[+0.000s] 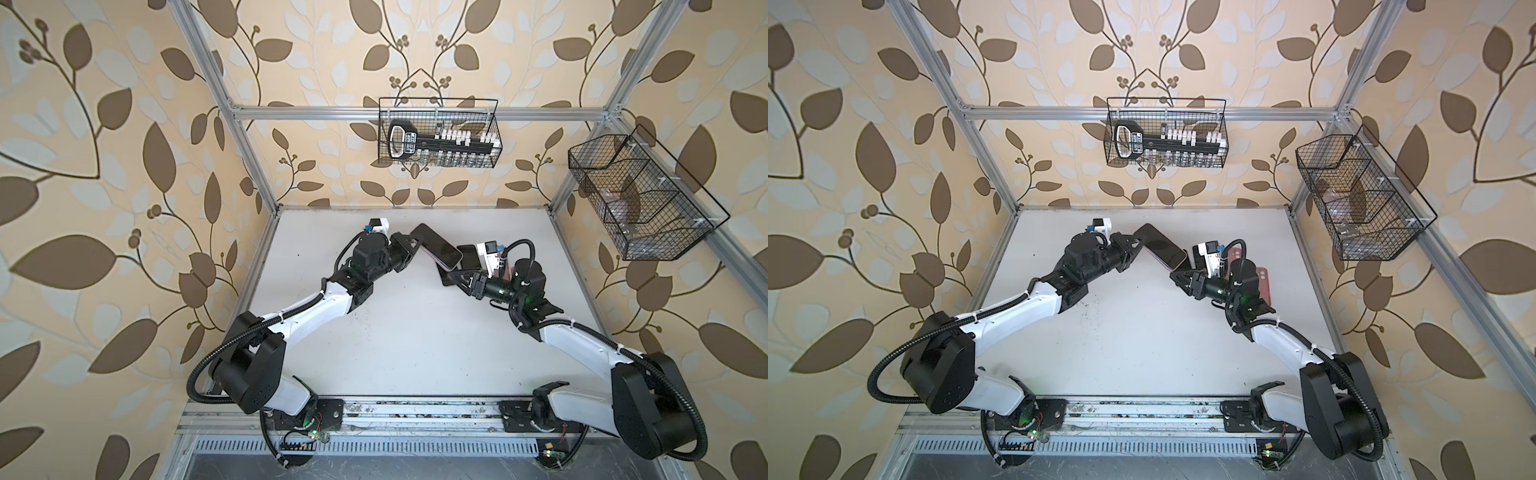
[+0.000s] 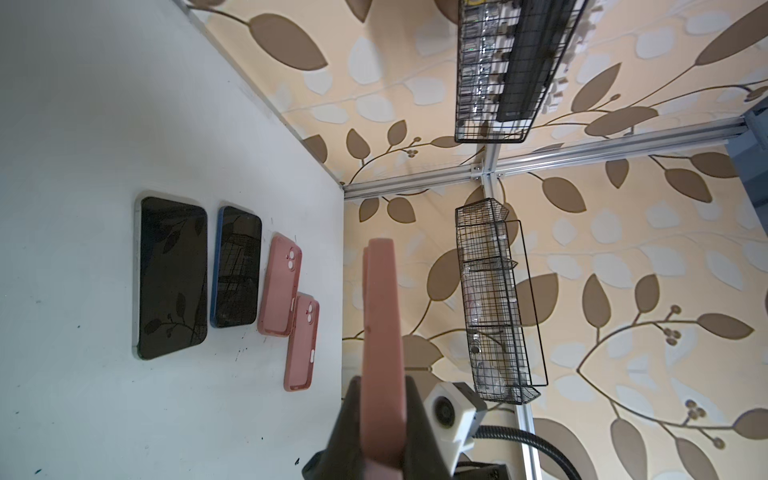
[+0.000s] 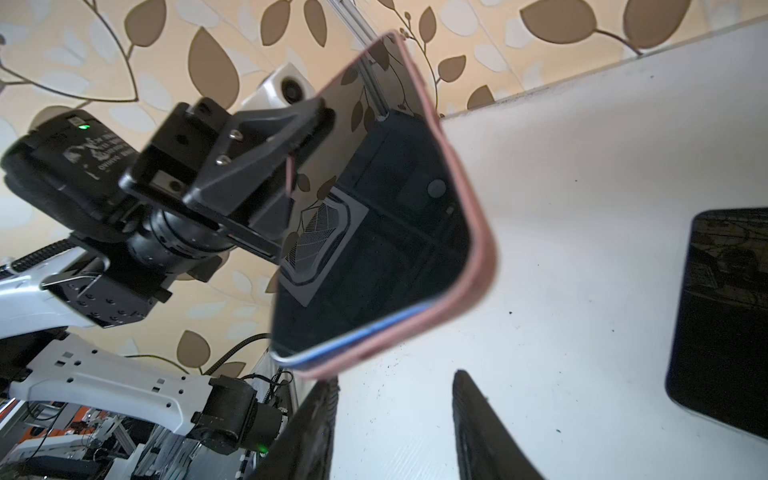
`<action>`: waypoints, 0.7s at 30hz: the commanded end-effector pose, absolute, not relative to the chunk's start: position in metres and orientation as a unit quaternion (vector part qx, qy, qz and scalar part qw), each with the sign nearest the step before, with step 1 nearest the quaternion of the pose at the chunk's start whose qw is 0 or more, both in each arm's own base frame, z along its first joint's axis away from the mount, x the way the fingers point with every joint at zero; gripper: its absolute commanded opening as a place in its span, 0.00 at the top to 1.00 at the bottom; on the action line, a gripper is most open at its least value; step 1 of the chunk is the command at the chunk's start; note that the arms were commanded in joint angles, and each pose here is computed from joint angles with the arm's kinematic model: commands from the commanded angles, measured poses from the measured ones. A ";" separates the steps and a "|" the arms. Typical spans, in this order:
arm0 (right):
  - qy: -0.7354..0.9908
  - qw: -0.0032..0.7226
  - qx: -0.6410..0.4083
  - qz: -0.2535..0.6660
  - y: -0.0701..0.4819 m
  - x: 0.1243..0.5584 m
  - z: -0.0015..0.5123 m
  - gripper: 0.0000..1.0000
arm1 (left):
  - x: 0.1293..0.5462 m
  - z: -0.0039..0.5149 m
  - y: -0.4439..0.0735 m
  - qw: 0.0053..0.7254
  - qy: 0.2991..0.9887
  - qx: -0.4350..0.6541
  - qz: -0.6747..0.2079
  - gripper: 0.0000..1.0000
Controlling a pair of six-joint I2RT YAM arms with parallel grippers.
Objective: Take the phone out of the phone case
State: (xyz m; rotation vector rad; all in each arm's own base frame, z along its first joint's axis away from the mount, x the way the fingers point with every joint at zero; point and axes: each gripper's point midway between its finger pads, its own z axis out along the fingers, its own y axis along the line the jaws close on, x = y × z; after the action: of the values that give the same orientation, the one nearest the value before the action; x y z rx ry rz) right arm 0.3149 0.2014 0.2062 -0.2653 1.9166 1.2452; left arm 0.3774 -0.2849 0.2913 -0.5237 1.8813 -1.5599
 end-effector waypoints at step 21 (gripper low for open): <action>0.764 0.392 -0.196 0.473 0.193 0.305 0.255 0.00 | 0.351 0.367 -0.269 0.339 0.741 0.061 -0.576 1.00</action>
State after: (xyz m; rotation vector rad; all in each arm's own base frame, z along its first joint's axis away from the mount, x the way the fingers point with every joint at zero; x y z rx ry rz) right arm 0.3084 0.1934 0.2478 -0.4589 1.9489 1.1998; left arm 0.3649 -0.2648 0.3205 -0.0799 2.0501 -1.4837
